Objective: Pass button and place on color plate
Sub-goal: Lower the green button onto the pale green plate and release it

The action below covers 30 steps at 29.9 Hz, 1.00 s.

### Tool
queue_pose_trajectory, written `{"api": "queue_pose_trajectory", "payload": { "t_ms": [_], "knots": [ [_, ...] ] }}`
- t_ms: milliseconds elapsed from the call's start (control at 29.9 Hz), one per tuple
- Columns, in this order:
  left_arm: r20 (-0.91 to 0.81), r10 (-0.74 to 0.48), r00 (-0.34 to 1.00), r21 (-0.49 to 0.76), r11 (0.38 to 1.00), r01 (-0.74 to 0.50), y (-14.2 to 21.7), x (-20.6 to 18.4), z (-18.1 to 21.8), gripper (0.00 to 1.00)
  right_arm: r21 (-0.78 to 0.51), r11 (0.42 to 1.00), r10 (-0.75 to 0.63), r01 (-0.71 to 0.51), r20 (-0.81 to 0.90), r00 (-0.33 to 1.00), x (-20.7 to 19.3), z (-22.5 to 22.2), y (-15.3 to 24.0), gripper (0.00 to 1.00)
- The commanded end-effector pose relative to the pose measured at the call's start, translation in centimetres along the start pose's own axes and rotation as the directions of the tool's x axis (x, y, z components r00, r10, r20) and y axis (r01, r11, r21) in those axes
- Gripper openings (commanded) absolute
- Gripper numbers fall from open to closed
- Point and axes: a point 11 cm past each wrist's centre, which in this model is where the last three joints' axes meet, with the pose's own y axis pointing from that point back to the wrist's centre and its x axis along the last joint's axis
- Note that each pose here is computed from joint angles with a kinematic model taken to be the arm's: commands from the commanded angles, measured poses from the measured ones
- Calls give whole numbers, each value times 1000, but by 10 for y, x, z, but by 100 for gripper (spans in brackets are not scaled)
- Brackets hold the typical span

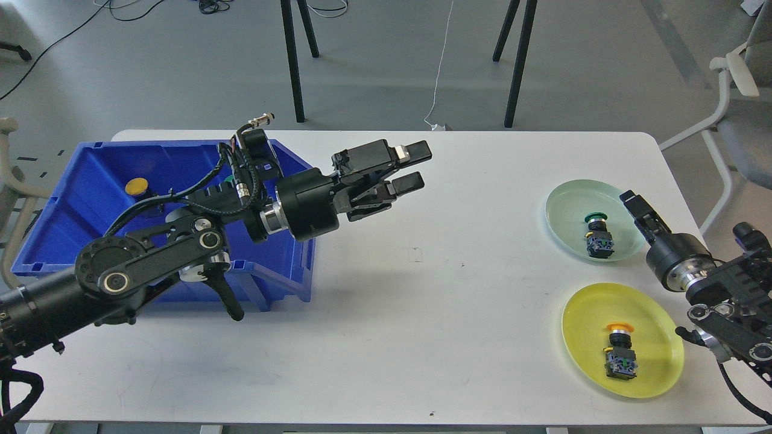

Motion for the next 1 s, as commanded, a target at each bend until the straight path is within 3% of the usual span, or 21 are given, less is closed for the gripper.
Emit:
{"api": "queue_pose_trajectory", "payload": {
  "t_ms": [0,67,201,268,435,535,702,769,970],
  "knots": [
    [-1,3,1000,-1,1000,-3,0,0,0,84,20,999,25,-25,24,999,8,-8,-1,73],
    [4,19,1000,-6,1000,-19,1,3,2,84,57,997,52,-57,73,996,18,-22,-3,78],
    [-9,300,954,-121,946,-299,21,48,30,86,157,981,61,-112,297,953,33,-69,1,81],
    [-67,369,927,-167,912,-375,37,63,37,88,242,964,-6,-108,428,904,31,-106,9,85],
    [-250,303,920,-258,895,-365,73,71,48,88,484,874,-265,-47,556,788,18,-191,36,91],
    [-387,344,856,-306,827,-471,105,80,46,91,593,805,-430,-12,597,678,11,-222,53,96],
    [-420,396,817,-291,794,-534,126,80,34,92,799,601,-731,-24,561,390,21,-251,73,99],
    [-422,395,816,-291,793,-535,126,79,33,92,830,557,-779,-18,530,336,22,-250,73,99],
    [-426,392,816,-289,795,-533,124,78,32,93,812,577,-754,-88,571,325,35,-240,64,99]
  ]
}}
